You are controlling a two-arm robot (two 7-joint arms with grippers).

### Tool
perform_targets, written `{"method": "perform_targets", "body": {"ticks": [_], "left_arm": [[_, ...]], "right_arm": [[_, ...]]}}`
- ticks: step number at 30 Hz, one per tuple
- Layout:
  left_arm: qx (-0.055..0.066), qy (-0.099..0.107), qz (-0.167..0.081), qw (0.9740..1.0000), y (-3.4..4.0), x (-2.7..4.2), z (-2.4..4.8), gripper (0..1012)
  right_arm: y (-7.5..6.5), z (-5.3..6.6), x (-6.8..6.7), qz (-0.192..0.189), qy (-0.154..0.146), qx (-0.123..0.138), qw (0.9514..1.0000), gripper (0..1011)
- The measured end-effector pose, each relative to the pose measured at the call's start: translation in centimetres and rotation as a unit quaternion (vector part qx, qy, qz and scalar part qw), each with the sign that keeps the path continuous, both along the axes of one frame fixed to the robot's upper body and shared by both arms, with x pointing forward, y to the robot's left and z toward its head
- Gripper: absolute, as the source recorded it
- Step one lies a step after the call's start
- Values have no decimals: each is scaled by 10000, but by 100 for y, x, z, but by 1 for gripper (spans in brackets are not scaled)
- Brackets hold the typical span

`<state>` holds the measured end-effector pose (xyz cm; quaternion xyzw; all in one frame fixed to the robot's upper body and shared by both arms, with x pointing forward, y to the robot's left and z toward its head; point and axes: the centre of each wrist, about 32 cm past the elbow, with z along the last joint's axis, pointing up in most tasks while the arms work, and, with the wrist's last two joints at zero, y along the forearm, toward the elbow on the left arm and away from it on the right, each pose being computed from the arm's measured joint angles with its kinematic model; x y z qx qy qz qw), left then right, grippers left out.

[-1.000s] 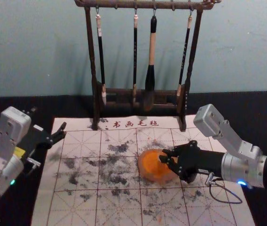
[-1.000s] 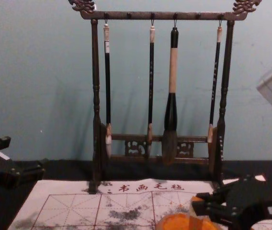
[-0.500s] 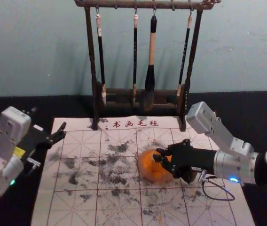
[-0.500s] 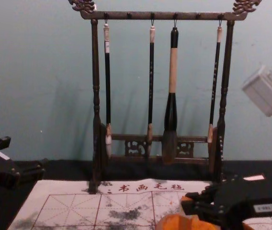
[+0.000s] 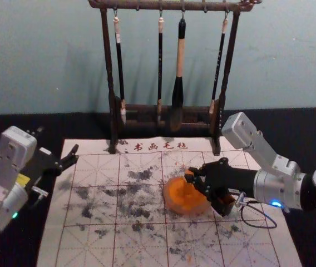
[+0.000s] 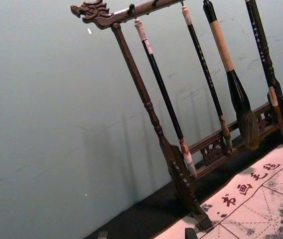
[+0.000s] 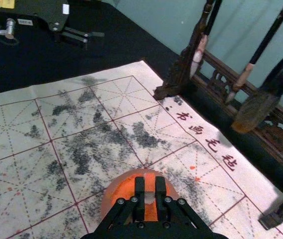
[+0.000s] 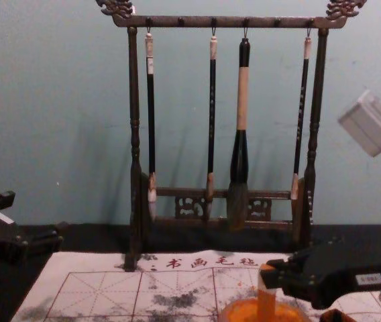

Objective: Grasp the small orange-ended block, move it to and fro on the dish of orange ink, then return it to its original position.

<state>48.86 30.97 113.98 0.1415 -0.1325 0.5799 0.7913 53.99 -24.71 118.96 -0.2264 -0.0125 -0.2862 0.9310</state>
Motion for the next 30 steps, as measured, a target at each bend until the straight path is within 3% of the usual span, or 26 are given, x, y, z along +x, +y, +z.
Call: {"method": "perform_targets", "body": {"ticks": [16, 30], "left_arm": [[0, 0, 0, 10000, 0, 0, 0, 1001], [0, 0, 0, 10000, 0, 0, 0, 1001]], "right_arm": [[-122, 35, -97, -109, 40, -2, 9999, 78], [-71, 26, -176, 95, 88, 57, 9999, 78]]}}
